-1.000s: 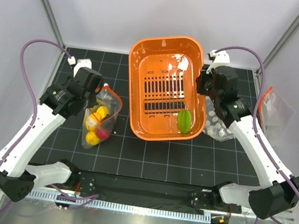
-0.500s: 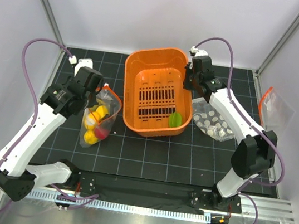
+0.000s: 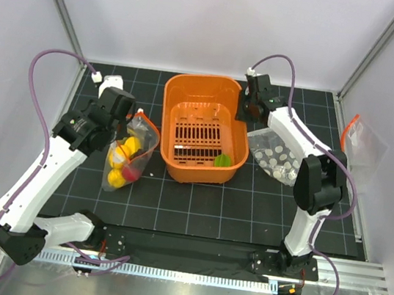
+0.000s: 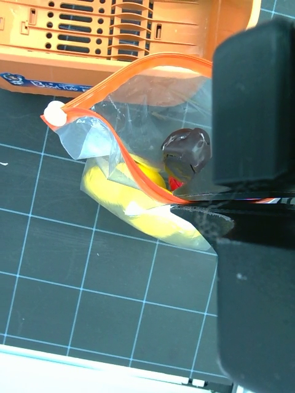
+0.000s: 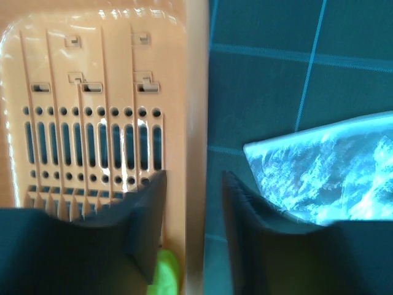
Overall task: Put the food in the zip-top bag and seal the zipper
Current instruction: Adjust the bin at the center of the board, then pick up the fake fruit from the bin.
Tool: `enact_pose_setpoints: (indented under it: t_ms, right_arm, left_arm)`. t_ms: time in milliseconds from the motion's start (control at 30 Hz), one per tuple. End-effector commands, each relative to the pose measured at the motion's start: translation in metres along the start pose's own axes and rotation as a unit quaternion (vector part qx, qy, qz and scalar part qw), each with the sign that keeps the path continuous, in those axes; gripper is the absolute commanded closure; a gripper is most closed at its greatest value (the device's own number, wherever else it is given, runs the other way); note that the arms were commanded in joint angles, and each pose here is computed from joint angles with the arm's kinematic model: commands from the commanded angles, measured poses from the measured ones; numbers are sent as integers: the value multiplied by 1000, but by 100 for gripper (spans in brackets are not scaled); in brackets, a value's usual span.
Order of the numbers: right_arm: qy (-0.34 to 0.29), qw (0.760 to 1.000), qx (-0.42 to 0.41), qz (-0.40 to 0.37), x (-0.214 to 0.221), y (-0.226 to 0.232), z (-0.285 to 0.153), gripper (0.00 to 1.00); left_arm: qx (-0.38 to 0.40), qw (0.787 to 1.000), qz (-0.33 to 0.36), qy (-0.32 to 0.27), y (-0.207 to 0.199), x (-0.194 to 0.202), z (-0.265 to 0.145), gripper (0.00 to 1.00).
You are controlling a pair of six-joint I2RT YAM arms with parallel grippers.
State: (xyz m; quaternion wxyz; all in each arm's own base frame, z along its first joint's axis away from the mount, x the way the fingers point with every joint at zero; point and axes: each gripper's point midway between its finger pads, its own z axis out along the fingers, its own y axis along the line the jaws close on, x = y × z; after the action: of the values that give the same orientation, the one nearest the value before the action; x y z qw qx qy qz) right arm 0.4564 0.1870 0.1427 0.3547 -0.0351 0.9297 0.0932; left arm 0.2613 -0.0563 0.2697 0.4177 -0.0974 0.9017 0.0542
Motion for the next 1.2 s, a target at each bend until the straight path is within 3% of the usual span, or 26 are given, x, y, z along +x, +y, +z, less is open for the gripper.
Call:
enact_pose_setpoints:
  t_ms: [0, 100, 133, 267, 433, 600, 900, 1167]
  right_arm:
    - [-55, 998, -25, -9, -57, 12, -24, 48]
    - [-49, 999, -4, -15, -61, 5, -30, 23]
    - [-57, 998, -2, -15, -69, 6, -37, 21]
    - [-15, 999, 41, -22, -68, -5, -70, 20]
    - [-23, 999, 28, -39, -67, 8, -117, 20]
    - [9, 999, 14, -37, -38, 31, -138, 20]
    - [72, 997, 9, -28, 31, 92, -133, 8]
    - [146, 987, 66, -20, 80, 75, -103, 5]
  left_arm:
    - [18, 999, -23, -46, -2, -27, -12, 100]
    - [25, 998, -22, -47, -5, -29, -12, 100]
    - [25, 998, -20, -49, -6, -31, -11, 100]
    - [25, 998, -16, -52, -6, -34, -12, 100]
    - [30, 998, -18, -48, -9, -31, -10, 100]
    - [43, 998, -19, -42, -14, -28, -9, 100]
    - [59, 997, -19, -35, -22, -27, -8, 100]
    - [64, 997, -23, -34, -23, -26, -9, 100]
